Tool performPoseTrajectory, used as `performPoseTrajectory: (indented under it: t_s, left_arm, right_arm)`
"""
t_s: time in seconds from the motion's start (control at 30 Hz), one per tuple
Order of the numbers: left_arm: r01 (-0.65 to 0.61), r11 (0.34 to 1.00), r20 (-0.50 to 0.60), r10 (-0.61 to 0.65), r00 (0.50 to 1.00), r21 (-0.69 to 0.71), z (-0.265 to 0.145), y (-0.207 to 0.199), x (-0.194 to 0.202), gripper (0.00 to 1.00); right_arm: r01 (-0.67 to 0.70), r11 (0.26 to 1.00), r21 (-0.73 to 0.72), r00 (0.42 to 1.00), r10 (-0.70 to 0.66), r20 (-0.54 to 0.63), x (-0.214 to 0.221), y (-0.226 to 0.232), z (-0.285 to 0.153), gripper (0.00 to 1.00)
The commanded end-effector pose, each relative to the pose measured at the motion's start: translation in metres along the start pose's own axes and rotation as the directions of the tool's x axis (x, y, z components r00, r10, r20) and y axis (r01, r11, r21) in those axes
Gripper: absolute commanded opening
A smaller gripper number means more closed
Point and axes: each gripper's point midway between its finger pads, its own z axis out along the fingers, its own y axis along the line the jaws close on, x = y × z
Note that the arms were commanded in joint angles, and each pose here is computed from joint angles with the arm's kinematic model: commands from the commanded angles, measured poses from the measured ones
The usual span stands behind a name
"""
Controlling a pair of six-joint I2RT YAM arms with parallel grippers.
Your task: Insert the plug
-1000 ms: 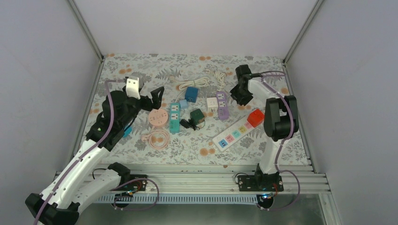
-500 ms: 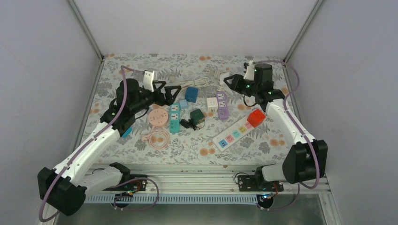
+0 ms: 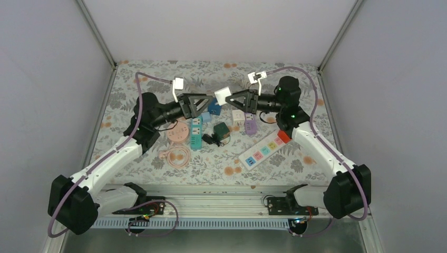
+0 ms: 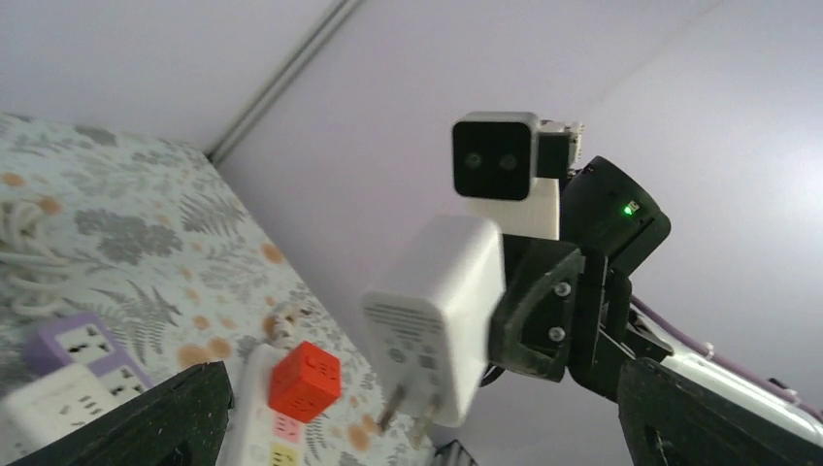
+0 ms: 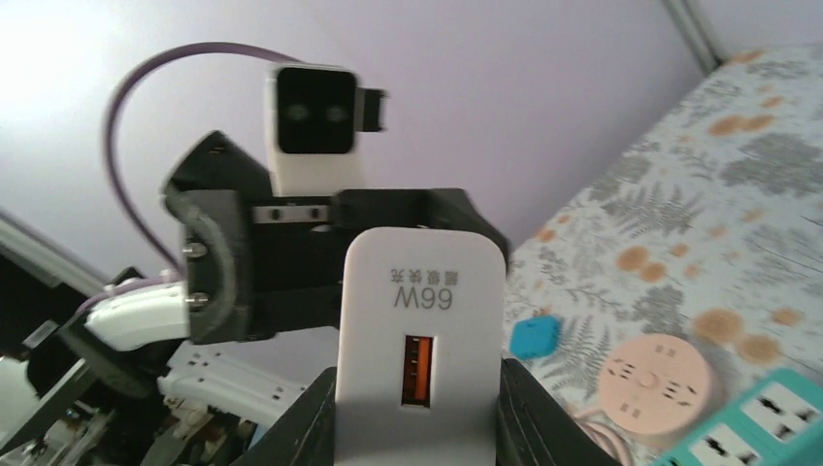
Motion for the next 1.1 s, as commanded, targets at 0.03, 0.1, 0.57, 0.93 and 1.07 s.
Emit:
performPoseTrajectory:
  t_s: [0.03, 0.1, 0.57, 0.93, 1.07]
  left_arm:
    - [0.040, 0.985, 0.027, -0.045, 0.999, 0.165, 0.001, -0.029, -0.003, 0.97]
    - [0.023, 0.979, 0.030, -0.030, 0.999, 0.202, 0.002, -0.038, -0.004, 0.92]
    - [-0.002, 0.960, -0.013, 0.006, 1.000, 0.281, 0.005, -0.047, 0.006, 0.49]
    - [-0.012, 0.960, -0.048, 0.026, 0.999, 0.279, 0.010, -0.043, 0.011, 0.25]
    - [-0.032, 0.963, -0.060, 0.050, 0.997, 0.268, 0.009, -0.038, 0.018, 0.20]
  right_arm:
    - [0.117, 0.983, -0.141, 0.993, -0.116, 0.017, -0.014, 0.052, 0.002, 0.12]
    - [0.112, 0.980, -0.161, 0.994, -0.113, 0.007, -0.014, 0.056, 0.005, 0.11]
    - [0.093, 0.970, -0.224, 0.995, -0.101, -0.024, -0.008, 0.069, 0.010, 0.10]
    - [0.043, 0.976, -0.215, 0.994, -0.062, -0.085, 0.000, 0.058, 0.016, 0.20]
    - [0.048, 0.982, -0.185, 0.991, -0.070, -0.118, 0.003, 0.055, 0.016, 0.37]
